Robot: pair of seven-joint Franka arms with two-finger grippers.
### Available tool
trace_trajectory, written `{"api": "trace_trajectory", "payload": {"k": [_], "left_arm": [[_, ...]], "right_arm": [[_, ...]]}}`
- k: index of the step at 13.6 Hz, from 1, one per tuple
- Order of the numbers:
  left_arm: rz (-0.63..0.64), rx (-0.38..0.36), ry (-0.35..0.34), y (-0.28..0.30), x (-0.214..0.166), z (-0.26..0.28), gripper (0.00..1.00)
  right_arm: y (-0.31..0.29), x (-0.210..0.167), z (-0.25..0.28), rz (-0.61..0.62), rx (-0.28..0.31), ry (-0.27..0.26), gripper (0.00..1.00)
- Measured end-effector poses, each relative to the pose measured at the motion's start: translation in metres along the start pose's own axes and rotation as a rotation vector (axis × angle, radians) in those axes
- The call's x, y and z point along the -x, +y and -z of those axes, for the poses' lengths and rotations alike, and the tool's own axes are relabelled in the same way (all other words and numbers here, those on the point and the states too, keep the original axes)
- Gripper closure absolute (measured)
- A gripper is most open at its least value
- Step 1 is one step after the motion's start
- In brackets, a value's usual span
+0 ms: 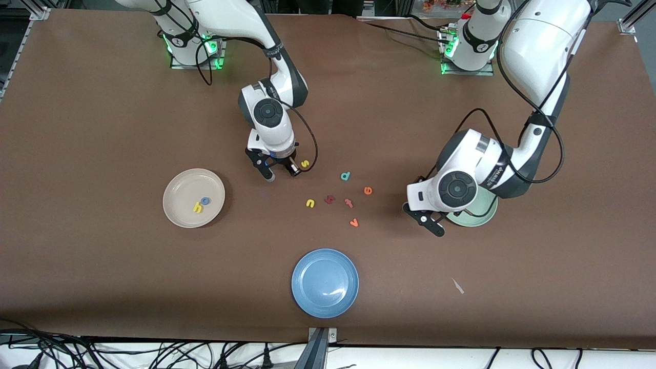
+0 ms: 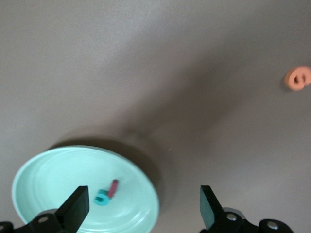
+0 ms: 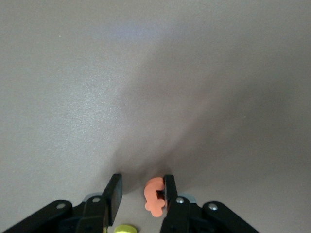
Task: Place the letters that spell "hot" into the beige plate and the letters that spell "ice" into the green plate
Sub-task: 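Carry the orange letter to the cream plate while the left gripper reaches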
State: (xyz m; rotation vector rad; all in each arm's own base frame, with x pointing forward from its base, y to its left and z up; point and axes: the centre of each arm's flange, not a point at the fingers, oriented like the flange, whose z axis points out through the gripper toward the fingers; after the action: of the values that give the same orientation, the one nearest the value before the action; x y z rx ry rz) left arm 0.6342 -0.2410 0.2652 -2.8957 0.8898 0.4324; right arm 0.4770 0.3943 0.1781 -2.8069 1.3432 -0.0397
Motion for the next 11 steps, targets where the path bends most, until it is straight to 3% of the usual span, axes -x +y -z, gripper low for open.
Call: {"api": "trace_trajectory", "payload": {"k": [2, 4, 6, 11], "left_arm": [[0.105, 0.028, 0.001, 0.018, -0.004, 0.001, 0.00], [0.208, 0.061, -0.004, 0.034, -0.006, 0.001, 0.00], [0.287, 0.077, -0.010, 0.051, -0.010, -0.002, 0.00], [0.427, 0.118, 0.028, 0.094, -0.029, -0.018, 0.00]], "right_arm": [[0.001, 0.002, -0.001, 0.004, -0.005, 0.000, 0.59], [0.001, 0.002, 0.000, 0.006, -0.005, -0.001, 0.73], [0.001, 0.003, 0.000, 0.009, -0.004, -0.002, 0.78], [0.002, 0.003, 0.000, 0.025, -0.005, -0.001, 0.81]]}}
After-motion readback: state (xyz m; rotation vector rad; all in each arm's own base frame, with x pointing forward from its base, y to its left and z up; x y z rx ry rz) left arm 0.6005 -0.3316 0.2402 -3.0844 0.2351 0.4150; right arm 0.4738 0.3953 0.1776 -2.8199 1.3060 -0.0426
